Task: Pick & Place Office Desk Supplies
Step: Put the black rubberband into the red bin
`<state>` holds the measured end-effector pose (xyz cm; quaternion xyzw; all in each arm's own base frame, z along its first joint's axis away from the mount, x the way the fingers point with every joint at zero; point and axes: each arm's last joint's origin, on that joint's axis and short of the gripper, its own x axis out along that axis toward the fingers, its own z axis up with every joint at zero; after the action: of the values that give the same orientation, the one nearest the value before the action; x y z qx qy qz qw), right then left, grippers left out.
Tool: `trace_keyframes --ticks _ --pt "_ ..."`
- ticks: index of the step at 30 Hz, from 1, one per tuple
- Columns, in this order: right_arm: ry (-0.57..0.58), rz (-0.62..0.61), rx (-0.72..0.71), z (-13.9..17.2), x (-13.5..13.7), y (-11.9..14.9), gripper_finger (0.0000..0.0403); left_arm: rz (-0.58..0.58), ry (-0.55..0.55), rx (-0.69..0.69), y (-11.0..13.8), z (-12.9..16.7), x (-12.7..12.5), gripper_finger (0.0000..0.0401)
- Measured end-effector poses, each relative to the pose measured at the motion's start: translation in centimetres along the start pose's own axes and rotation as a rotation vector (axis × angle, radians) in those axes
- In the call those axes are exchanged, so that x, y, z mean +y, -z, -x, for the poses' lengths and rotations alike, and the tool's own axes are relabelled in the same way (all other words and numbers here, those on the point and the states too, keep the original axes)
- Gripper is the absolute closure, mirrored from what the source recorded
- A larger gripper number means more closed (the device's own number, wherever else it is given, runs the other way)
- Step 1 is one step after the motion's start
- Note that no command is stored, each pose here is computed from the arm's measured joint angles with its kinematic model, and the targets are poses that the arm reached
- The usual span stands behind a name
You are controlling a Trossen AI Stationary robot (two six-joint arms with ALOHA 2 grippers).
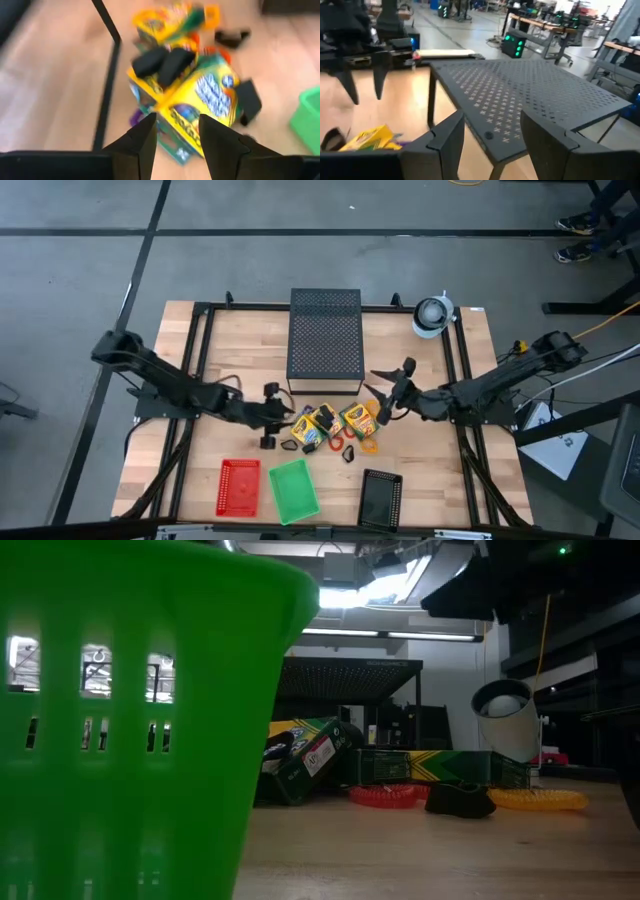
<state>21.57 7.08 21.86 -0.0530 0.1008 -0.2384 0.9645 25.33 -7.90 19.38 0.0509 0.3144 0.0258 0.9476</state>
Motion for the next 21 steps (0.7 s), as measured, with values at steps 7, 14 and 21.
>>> trace_keyframes --ticks 7,14,21 --pt "-0.027 0.009 -0.030 0.5 0.1 -1.2 0.0207 0.013 0.121 0.112 -1.8 -0.3 -0.9 0.0258" --pt "-0.048 0.010 -0.036 0.7 0.0 -1.4 0.0207 0.044 0.015 0.259 -0.4 -0.1 -1.9 0.0258" --pt "-0.064 0.011 -0.035 0.7 0.1 -1.4 0.0207 0.060 0.052 0.285 0.5 -1.9 -3.2 0.0258"
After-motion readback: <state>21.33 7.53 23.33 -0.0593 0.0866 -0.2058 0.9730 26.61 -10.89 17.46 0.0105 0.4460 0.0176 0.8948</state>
